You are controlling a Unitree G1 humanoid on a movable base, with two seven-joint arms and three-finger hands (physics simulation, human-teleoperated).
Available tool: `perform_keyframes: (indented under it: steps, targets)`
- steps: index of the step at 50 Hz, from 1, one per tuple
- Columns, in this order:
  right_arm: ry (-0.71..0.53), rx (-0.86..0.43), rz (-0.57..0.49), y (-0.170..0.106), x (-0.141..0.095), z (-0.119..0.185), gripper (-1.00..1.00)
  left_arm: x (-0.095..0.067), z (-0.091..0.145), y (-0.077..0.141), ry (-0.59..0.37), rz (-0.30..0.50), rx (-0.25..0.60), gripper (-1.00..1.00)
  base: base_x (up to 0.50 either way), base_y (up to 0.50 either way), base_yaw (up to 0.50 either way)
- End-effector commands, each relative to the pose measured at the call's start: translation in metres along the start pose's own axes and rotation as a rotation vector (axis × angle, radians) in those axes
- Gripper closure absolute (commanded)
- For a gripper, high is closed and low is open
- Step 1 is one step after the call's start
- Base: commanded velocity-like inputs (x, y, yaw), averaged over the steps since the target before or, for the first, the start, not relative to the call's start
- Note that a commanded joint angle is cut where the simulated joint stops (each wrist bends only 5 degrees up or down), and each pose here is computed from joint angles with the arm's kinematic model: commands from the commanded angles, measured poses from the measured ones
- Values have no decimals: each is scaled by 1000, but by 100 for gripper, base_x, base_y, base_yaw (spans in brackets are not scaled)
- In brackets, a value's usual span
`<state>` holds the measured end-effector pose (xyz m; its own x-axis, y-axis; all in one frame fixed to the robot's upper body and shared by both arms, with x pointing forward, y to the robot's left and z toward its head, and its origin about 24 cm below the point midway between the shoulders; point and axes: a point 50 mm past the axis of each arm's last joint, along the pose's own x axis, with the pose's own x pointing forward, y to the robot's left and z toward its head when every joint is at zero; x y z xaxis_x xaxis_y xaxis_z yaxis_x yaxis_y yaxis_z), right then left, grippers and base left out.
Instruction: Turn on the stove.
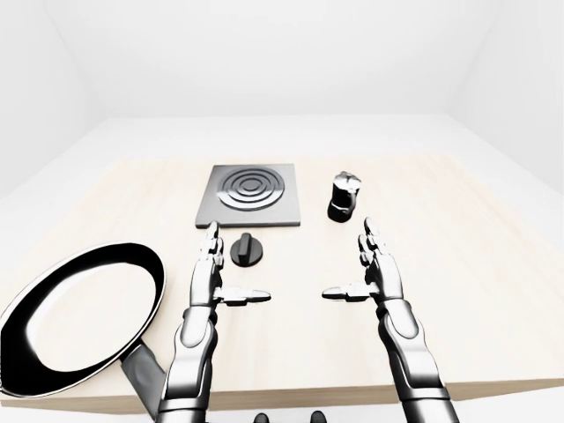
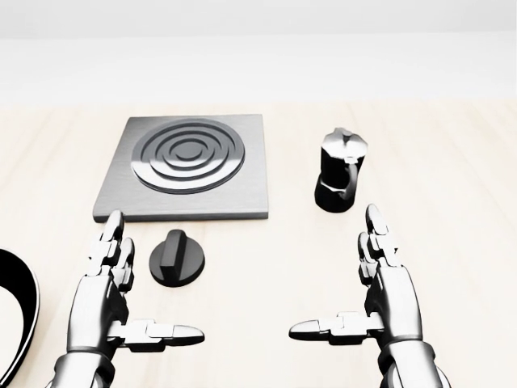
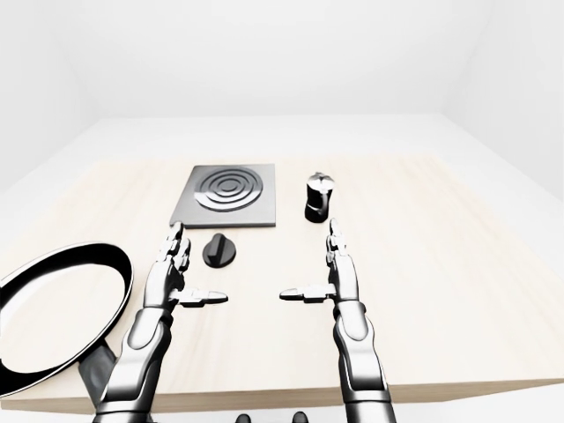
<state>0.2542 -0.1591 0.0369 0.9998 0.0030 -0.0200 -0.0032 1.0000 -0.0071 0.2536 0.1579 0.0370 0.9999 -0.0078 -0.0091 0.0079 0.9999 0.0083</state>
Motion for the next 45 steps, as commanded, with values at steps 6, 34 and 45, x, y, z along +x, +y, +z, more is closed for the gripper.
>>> perform_keyframes:
  steps: [6, 34, 45]
  targets:
    - [0, 1, 1, 0, 0, 5, -100, 0, -2, -1, 3, -3, 4, -100, 30, 0, 0]
    - [1, 3, 1, 0, 1, -1, -100, 7, -16, -2, 72, 7, 37, -100, 6, 0, 0]
    - [3, 5, 0, 0, 1, 0, -100, 17, -24, -3, 105, 7, 68, -100, 0, 0, 0]
